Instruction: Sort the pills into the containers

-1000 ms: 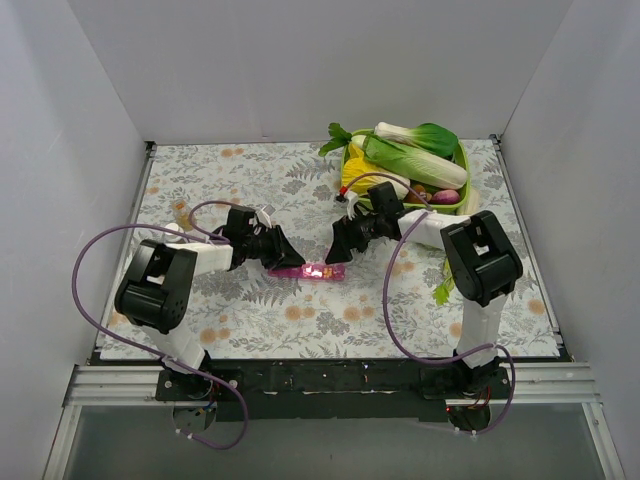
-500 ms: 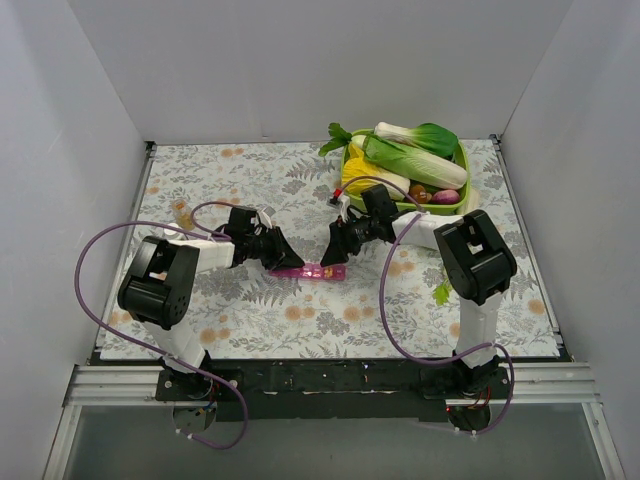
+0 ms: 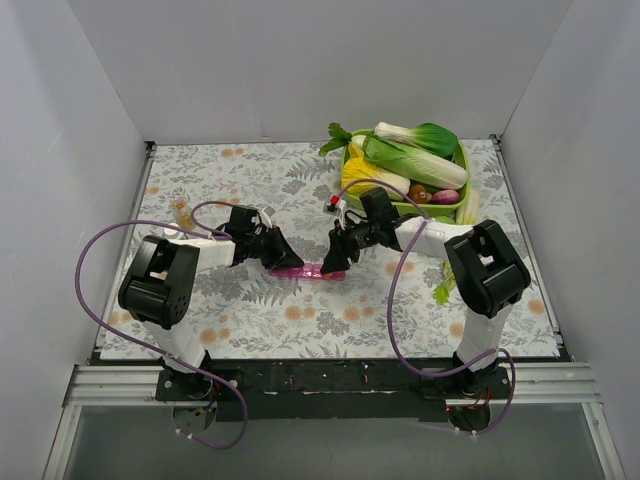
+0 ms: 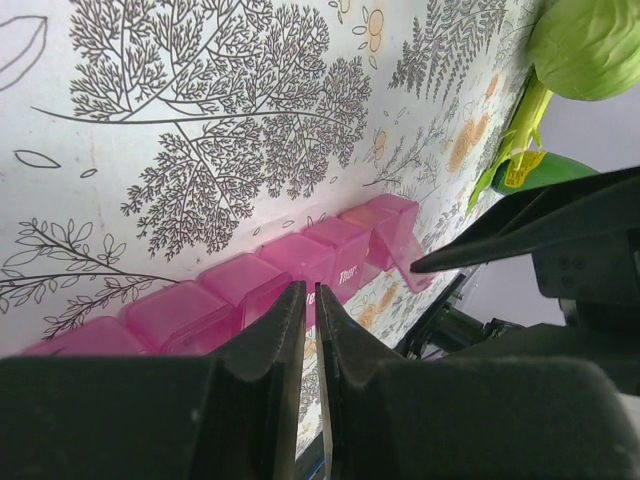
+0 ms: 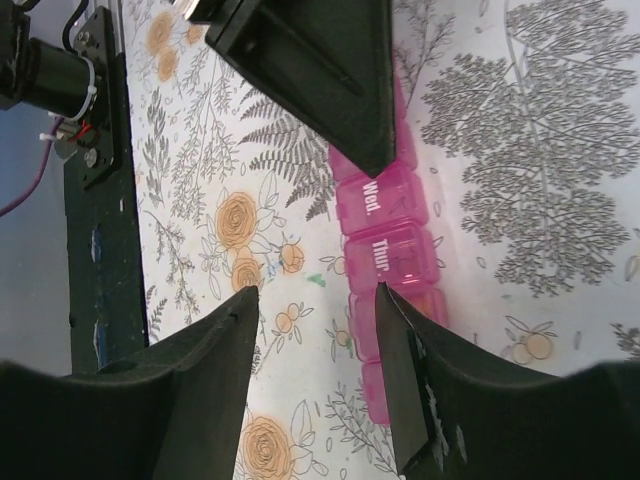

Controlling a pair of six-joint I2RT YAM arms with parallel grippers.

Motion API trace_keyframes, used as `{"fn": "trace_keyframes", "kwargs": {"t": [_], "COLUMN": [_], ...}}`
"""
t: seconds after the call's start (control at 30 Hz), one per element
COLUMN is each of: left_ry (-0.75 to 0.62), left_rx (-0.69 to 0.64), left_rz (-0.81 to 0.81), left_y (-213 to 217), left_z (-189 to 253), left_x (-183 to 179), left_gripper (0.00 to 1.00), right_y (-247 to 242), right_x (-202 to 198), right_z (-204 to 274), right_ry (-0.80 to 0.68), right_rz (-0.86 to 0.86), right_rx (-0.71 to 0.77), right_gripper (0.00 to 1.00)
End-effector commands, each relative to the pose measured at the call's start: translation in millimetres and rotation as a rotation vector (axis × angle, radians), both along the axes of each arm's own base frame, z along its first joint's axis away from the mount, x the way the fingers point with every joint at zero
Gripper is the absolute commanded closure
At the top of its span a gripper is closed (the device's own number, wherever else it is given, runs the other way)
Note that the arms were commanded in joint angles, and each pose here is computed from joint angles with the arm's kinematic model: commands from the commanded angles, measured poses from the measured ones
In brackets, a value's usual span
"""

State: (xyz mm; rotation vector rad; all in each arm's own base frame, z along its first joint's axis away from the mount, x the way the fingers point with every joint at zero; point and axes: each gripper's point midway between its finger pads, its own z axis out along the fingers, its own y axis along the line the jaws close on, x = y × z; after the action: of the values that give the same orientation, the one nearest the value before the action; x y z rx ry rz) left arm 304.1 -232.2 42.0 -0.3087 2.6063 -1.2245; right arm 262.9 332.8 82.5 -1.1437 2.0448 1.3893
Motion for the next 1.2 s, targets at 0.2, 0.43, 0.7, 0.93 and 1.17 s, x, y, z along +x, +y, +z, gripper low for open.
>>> {"fn": "trace_keyframes", "kwargs": {"t": [0.2, 0.43, 0.7, 0.93, 1.17], "left_ry": [0.054, 0.054, 0.055, 0.05, 0.056], "left_rx": [0.122, 0.119, 0.116, 0.11, 0.112], "left_rz": [0.048, 0.045, 0.039, 0.037, 0.037], "left_y": [16.2, 15.7, 15.2, 14.1, 14.6], "left_z": [-31.4, -30.7, -32.0, -29.9, -32.1], "left_x": [-5.6, -5.8, -6.9, -5.6, -7.2], "left_gripper": [0.91, 0.91, 0.91, 0.91, 0.91], "right_y": [-10.7, -7.0, -1.4, -3.6, -20.9], "right_x": [-22.1, -12.6, 0.8, -2.7, 4.3], "right_z": [-39.4, -10.6, 33.8, -12.0, -69.1], "right_ry": [0.059, -0.017, -0.283, -0.354, -0.273], "right_rz": [0.037, 0.079, 0.169, 0.16, 0.137], "right_rx": [-0.17, -0.157, -0.16, -0.346, -0.543], "right_gripper": [0.5, 0.6, 0.89, 0.99, 0.99]}}
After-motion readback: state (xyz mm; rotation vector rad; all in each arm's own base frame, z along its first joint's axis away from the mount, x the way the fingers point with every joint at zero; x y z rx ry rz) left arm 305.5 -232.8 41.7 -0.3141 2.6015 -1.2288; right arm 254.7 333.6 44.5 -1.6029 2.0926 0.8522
